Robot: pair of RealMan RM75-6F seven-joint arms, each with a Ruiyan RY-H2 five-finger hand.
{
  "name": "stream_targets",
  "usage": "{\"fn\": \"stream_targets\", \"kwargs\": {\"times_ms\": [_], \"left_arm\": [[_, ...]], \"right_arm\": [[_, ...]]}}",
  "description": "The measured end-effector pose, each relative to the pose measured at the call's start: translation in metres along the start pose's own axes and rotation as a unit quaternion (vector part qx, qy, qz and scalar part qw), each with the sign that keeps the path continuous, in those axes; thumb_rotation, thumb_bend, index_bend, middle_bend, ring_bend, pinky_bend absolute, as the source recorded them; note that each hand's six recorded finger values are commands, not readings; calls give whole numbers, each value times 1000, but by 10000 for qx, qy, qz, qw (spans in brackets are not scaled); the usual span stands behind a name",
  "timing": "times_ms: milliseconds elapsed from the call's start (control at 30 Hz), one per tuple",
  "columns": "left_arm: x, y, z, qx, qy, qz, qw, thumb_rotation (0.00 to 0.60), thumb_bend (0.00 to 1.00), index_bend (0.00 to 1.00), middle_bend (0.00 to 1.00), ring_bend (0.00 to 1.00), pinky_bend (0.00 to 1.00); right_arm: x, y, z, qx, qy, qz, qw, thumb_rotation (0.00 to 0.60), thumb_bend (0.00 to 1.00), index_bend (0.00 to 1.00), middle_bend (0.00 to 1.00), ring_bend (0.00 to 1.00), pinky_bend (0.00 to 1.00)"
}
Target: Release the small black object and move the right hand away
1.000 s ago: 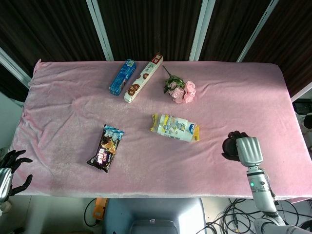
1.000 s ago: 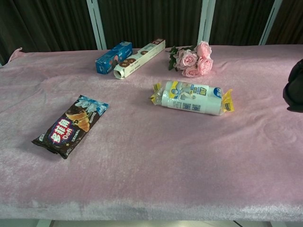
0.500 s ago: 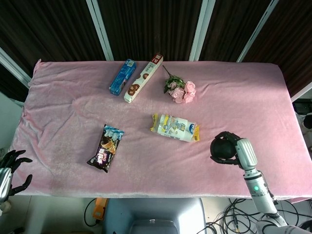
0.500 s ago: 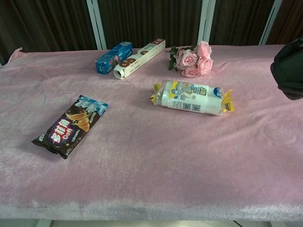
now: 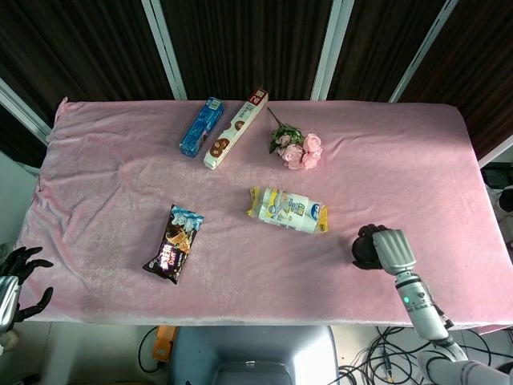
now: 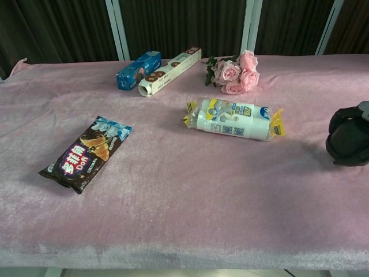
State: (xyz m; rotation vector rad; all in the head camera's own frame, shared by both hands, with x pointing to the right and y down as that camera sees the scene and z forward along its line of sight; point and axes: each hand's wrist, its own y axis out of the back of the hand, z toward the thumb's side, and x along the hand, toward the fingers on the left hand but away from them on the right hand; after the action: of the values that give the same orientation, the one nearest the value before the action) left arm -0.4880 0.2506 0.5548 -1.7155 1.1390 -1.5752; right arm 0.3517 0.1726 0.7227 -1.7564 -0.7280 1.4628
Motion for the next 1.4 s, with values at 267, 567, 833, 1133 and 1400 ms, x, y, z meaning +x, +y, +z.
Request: {"fn": "stream_targets", "kwargs": {"times_ms": [267, 567, 833, 1133, 1400], "left_arm": [[0, 0, -1, -6, 23, 2, 10000, 600, 357, 367, 156, 71, 249], [0, 0, 0, -1, 0, 2, 10000, 600, 357, 371, 160, 72, 249], [0, -1, 1, 33, -12, -19, 10000, 600, 357, 371, 161, 72, 249], [1, -3, 1, 58, 14, -40, 10000, 600, 357, 370, 161, 72, 249], [1, -3, 1, 52, 2, -30, 10000, 600, 357, 371, 160, 72, 249]], "right_arm": [[-3, -16, -7, 239, -135, 382, 9989, 600, 122, 467, 337, 253, 534], [4, -11, -11, 203, -104, 457, 9987, 600, 122, 199, 94, 10, 273], [14, 7, -11, -107, 29, 206, 9997, 600, 122, 133, 70, 72, 258], [22, 16, -8, -167, 35, 221, 9996, 600, 122, 306, 245, 306, 631], [22, 18, -7, -152, -71, 114, 9998, 600, 122, 478, 393, 535, 783]]}}
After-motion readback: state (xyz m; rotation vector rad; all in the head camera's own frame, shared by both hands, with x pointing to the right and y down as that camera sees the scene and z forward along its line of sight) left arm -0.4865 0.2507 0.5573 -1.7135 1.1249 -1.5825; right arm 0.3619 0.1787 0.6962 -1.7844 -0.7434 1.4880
